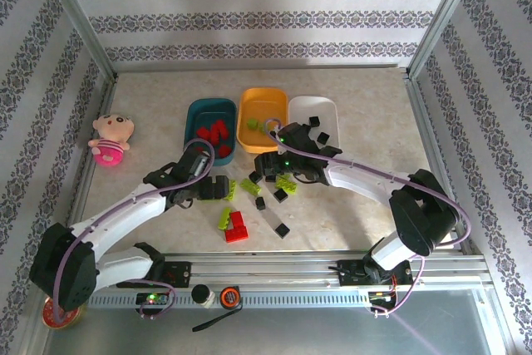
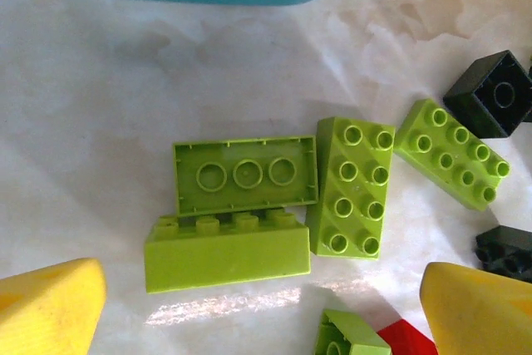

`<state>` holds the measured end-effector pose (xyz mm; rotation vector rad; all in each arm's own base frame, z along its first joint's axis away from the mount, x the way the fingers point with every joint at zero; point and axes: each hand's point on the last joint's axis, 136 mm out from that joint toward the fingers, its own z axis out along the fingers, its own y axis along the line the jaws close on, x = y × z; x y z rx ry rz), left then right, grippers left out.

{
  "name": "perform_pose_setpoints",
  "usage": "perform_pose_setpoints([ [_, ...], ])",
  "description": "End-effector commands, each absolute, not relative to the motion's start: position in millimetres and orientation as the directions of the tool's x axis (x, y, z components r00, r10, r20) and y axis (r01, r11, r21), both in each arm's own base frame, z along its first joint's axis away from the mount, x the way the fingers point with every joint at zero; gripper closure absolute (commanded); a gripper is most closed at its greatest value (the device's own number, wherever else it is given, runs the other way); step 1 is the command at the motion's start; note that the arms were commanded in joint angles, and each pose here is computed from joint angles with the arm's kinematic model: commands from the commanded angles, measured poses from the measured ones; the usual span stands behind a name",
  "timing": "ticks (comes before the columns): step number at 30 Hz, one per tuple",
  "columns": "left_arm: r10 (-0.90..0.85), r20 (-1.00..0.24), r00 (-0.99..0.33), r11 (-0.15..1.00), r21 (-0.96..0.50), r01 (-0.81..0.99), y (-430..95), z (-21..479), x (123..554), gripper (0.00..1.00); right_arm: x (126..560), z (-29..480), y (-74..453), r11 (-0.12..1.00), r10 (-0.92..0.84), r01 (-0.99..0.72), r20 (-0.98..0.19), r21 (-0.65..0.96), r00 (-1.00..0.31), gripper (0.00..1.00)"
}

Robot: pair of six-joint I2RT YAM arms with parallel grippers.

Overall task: Sort the legos into containers by color
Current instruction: Pick up the lego from the center of the table.

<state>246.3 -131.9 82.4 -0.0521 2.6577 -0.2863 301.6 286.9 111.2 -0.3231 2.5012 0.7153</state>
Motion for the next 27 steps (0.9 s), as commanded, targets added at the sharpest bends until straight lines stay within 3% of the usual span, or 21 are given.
perform_pose_setpoints([
  [1, -0.022, -0.441, -0.897, 0.996, -0.092, 0.021, -121.2, 74.9, 246.6, 0.03, 306.5, 119.2, 281.6, 0.838, -0.051, -0.34, -0.559, 0.426, -0.828, 0.26],
  [6, -0.025, -0.413, -0.91, 0.996, -0.093, 0.015, -126.7, 55.3, 247.7, 0.06, 307.0, 120.6, 280.2, 0.837, -0.048, -0.341, -0.562, 0.429, -0.826, 0.26],
  [14, -0.026, -0.392, -0.92, 0.995, -0.095, 0.012, -131.5, 38.7, 251.3, 0.23, 304.4, 122.2, 270.1, 0.84, -0.033, -0.33, -0.566, 0.431, -0.824, 0.26],
  [20, -0.028, -0.363, -0.932, 0.996, -0.088, 0.004, -131.3, 25.5, 248.0, 0.24, 304.3, 122.6, 265.1, 0.842, -0.024, -0.323, -0.568, 0.432, -0.823, 0.26],
  [27, -0.04, -0.366, -0.93, 0.991, -0.131, 0.009, -137.5, 32.5, 247.9, 0.44, 306.1, 123.1, 258.8, 0.848, -0.009, -0.309, -0.572, 0.431, -0.82, 0.26],
])
